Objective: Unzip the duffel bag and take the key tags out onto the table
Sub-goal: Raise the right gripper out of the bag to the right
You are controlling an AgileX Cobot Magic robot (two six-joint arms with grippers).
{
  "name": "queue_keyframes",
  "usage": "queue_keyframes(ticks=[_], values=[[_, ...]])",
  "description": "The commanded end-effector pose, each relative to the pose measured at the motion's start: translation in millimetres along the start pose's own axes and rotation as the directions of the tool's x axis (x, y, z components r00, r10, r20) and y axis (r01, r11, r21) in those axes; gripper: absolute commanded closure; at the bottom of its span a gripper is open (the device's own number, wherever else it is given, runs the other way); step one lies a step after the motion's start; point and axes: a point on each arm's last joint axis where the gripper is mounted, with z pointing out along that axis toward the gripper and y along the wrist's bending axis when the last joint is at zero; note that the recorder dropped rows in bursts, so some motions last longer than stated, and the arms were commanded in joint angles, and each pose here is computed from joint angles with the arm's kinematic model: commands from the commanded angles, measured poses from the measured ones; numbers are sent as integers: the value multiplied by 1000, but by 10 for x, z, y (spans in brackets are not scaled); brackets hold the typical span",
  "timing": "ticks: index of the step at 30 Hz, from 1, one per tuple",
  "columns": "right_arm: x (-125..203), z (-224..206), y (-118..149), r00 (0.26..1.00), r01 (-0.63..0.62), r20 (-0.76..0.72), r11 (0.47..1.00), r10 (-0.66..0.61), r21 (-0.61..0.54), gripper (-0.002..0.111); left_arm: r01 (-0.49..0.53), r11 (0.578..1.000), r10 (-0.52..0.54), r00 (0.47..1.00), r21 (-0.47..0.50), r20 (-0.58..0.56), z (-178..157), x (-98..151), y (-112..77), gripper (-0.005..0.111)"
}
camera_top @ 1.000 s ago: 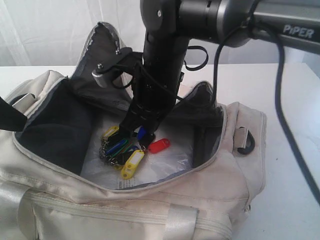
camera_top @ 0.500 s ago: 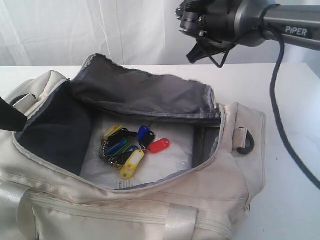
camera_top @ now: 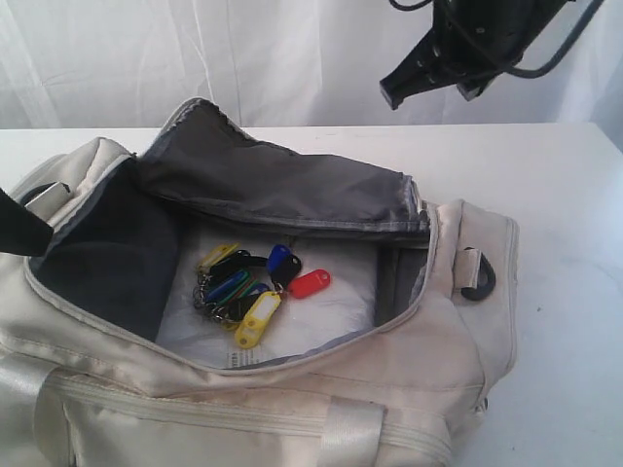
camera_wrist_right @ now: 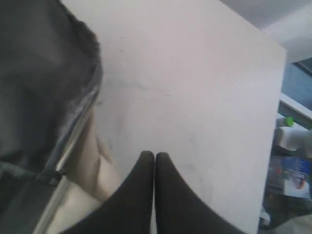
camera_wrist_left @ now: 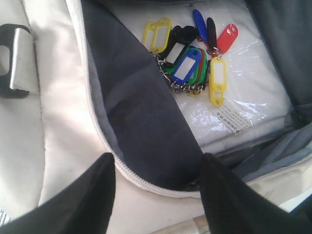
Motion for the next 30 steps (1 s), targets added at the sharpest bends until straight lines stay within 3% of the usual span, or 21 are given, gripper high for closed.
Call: queue_keyframes(ticks=[1,6,14,20,24,30], values=[[55,-294,-99,998,-23,51,997,27,-73,95,-11,1000,11,1000,30,-3,-13,27,-48,51],[225,-637,-285,989,-83,114,993,92,-83,76,-12,1000,12,1000,29,-5,-13,29,-47,51],[914,-567,-272,994,-104,10,992,105,-75,72,-11,999,11,1000,32,-7,-13,31,-50,51],[1264,-342,-371,934,-335,108,939,341,-71,67,-10,999,10,1000,34,-7,-13,30,-52,51],[1409,-190,-426,923,-375,56,923,380,-85,68,-9,999,9,1000,36,-5,-13,29,-53,51],[1390,-24,-536,902,-416,-8,866,431,-276,70,-14,999,14,1000,52,-1,-14,25,-68,51]])
